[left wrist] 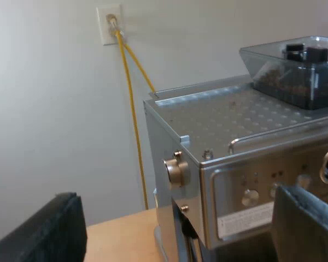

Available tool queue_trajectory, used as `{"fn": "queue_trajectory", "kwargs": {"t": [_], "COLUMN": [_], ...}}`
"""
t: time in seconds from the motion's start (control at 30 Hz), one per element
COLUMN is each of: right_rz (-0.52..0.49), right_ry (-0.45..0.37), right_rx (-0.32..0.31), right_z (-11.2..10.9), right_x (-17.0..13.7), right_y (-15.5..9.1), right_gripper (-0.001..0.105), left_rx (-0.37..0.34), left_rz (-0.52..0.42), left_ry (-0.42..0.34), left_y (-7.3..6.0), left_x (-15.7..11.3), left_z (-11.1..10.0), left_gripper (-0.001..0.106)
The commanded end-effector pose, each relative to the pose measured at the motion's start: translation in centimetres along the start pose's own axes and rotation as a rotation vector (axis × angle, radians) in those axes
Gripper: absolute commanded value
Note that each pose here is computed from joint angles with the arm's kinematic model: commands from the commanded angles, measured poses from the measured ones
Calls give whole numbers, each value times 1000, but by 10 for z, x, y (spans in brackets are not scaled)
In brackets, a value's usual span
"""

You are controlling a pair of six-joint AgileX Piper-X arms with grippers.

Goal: Pour the beans into the coffee machine

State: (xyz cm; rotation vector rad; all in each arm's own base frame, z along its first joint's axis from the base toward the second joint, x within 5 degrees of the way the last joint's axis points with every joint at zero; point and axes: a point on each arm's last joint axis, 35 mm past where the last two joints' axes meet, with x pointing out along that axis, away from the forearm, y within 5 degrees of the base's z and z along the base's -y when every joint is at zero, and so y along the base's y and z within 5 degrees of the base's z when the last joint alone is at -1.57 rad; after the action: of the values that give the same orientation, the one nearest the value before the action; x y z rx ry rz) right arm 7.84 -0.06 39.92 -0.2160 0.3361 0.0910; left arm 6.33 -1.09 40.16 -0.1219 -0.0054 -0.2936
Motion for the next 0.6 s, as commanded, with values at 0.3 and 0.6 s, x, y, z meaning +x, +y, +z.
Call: {"fn": "queue_trajectory", "kwargs": {"t": [0.3, 0.6], "right_rz": [29, 24], "right_ry": [18, -3], "right_rx": [22, 30], "right_z": [-16, -38], "right_x": [-35, -53], "right_y": [9, 16], "right_gripper": [62, 62], "left_rx": [-9, -20], "left_rz": [13, 18], "left_ry": [16, 53], "left_y": [-11, -16], "left_x": [-45, -70], "left_z": [-12, -26], "left_gripper": [72, 72]}}
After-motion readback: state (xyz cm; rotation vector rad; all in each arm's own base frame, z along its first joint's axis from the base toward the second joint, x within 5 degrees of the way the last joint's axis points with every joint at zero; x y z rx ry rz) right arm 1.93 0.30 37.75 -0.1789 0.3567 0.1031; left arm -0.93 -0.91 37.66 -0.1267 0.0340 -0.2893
